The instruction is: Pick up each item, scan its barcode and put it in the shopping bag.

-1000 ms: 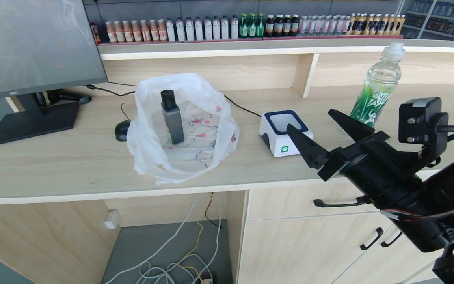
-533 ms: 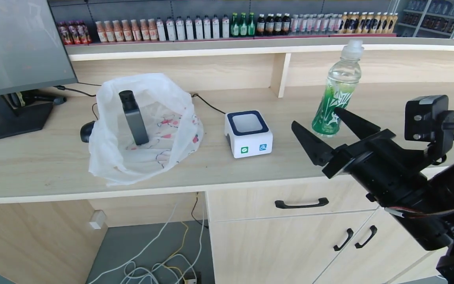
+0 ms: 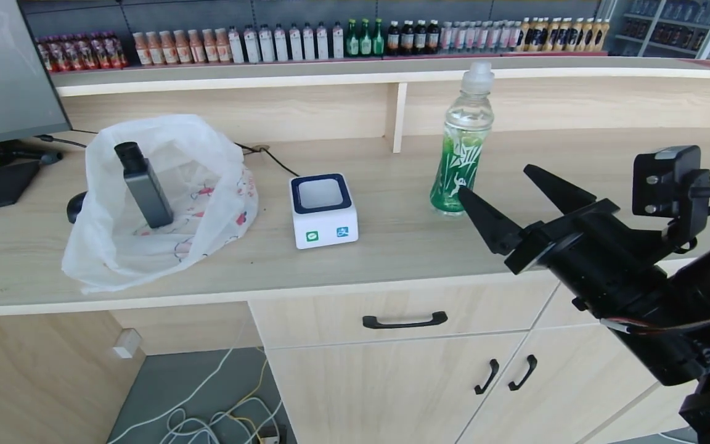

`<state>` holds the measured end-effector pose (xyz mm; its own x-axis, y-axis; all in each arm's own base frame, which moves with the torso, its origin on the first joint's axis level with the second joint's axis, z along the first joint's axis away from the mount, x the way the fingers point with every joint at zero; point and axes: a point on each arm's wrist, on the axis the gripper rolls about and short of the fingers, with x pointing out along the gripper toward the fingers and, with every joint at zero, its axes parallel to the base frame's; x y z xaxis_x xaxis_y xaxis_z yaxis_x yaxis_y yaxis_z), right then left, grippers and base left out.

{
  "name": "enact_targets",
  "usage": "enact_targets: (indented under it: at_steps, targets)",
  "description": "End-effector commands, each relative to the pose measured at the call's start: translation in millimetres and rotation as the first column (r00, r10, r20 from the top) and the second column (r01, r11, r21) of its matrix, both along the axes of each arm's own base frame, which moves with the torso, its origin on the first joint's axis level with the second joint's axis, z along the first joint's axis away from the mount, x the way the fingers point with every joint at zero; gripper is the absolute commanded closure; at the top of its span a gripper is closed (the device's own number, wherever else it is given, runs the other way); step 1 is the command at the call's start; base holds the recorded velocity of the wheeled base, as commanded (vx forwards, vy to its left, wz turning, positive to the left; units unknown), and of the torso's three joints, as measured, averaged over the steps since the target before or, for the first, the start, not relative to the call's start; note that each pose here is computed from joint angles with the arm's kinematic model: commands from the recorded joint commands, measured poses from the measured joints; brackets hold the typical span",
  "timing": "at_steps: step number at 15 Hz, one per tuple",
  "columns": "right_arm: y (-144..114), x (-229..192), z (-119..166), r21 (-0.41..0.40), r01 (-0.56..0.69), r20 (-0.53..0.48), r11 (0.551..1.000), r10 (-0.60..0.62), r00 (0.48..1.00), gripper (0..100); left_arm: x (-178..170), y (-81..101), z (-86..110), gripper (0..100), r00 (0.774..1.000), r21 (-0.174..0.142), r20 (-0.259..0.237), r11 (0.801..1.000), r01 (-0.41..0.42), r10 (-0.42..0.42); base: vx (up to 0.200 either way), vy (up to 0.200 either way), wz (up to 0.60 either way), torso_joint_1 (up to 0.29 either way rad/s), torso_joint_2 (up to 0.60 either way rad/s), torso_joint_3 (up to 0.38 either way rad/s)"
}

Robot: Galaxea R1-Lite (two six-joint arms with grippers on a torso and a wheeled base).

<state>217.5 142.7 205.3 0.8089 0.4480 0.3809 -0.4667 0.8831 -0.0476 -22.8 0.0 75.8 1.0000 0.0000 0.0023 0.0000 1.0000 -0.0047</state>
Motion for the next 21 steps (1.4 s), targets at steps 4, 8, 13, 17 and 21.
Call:
enact_targets:
  at_steps: [4, 8, 13, 17, 21]
  targets:
    - [-0.3, -1.2, -0.7, 0.001, 0.0, -0.003, 1.0, 0.0, 1.0, 0, 0.0, 0.0, 0.0, 0, 1.0, 0.009, 0.001, 1.0, 0.0, 0.0, 0.0, 0.0, 0.0, 0.0, 0.0, 0.0]
    - [5.4, 14.5, 29.7, 0.006, 0.057, -0.019, 0.998, -0.057, 0.998, 0, 0.0, 0.0, 0.0, 0, 1.0, 0.009, 0.001, 1.0, 0.0, 0.0, 0.0, 0.0, 0.0, 0.0, 0.0, 0.0]
    - [11.1, 47.5, 64.9, -0.057, 0.101, -0.104, 0.993, -0.106, 0.989, 0, 0.0, 0.0, 0.0, 0, 1.0, 0.009, 0.001, 1.0, 0.0, 0.0, 0.0, 0.0, 0.0, 0.0, 0.0, 0.0]
    - [18.9, 62.0, 62.3, -0.085, 0.148, -0.155, 0.985, -0.159, 0.975, 0, 0.0, 0.0, 0.0, 0, 1.0, 0.009, 0.001, 1.0, 0.0, 0.0, 0.0, 0.0, 0.0, 0.0, 0.0, 0.0]
    - [28.9, 76.8, 56.1, -0.089, 0.143, -0.167, 0.986, -0.156, 0.974, 0, 0.0, 0.0, 0.0, 0, 1.0, 0.009, 0.001, 1.0, 0.0, 0.0, 0.0, 0.0, 0.0, 0.0, 0.0, 0.0]
